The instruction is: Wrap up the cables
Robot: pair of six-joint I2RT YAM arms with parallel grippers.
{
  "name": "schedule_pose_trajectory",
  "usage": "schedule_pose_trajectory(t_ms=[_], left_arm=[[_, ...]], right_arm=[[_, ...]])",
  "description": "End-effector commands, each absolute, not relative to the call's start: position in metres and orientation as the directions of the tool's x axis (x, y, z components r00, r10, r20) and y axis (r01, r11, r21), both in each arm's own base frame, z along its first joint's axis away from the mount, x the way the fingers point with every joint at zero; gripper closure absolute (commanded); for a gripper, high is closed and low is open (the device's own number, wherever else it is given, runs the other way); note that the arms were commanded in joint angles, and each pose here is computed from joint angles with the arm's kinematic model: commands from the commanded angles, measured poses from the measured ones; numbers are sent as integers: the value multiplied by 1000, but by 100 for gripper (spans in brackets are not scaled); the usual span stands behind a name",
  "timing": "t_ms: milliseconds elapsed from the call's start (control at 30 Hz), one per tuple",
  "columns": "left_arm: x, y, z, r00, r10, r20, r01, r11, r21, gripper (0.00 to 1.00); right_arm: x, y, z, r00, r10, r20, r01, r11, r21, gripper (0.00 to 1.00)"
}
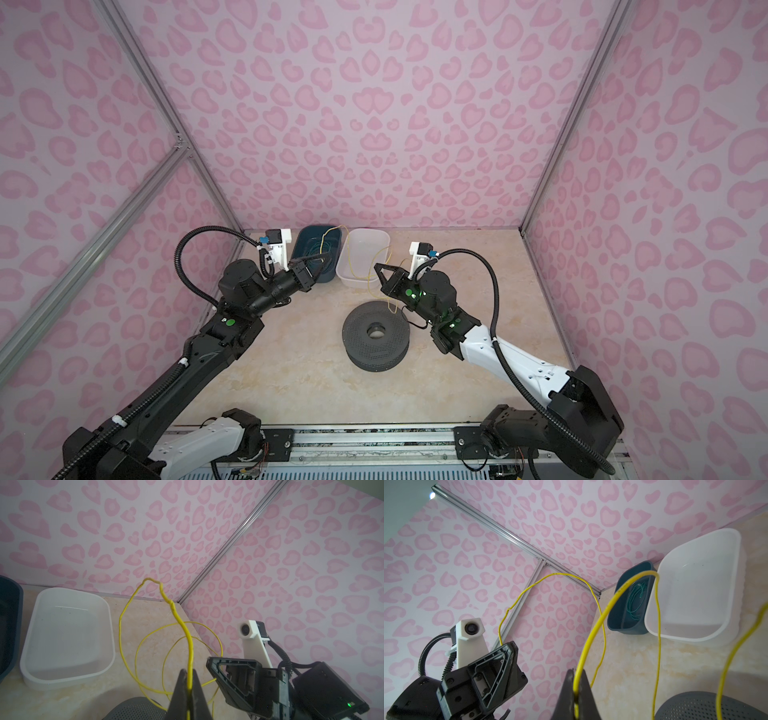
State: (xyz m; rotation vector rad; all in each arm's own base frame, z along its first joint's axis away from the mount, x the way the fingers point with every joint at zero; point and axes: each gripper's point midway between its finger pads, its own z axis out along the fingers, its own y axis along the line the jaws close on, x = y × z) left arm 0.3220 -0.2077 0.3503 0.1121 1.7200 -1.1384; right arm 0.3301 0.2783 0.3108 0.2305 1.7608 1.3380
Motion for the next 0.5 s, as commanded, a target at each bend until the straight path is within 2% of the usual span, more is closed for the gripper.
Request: schedule_pose_trajectory(t_ms=[0, 333, 467], left_arm=[[317, -209, 344, -472, -390, -791, 567, 553, -611, 96], [298, -205, 289, -572, -327, -752, 509, 578, -638, 96], [284, -206, 261, -639, -280, -717, 483, 579, -656, 96]], right_arm=[[336, 260, 314, -550, 623, -556, -349, 433, 831, 100], [365, 152, 331, -336, 687, -644, -258, 590, 765, 100], [379, 124, 335, -295, 705, -645, -231, 603, 764, 100]])
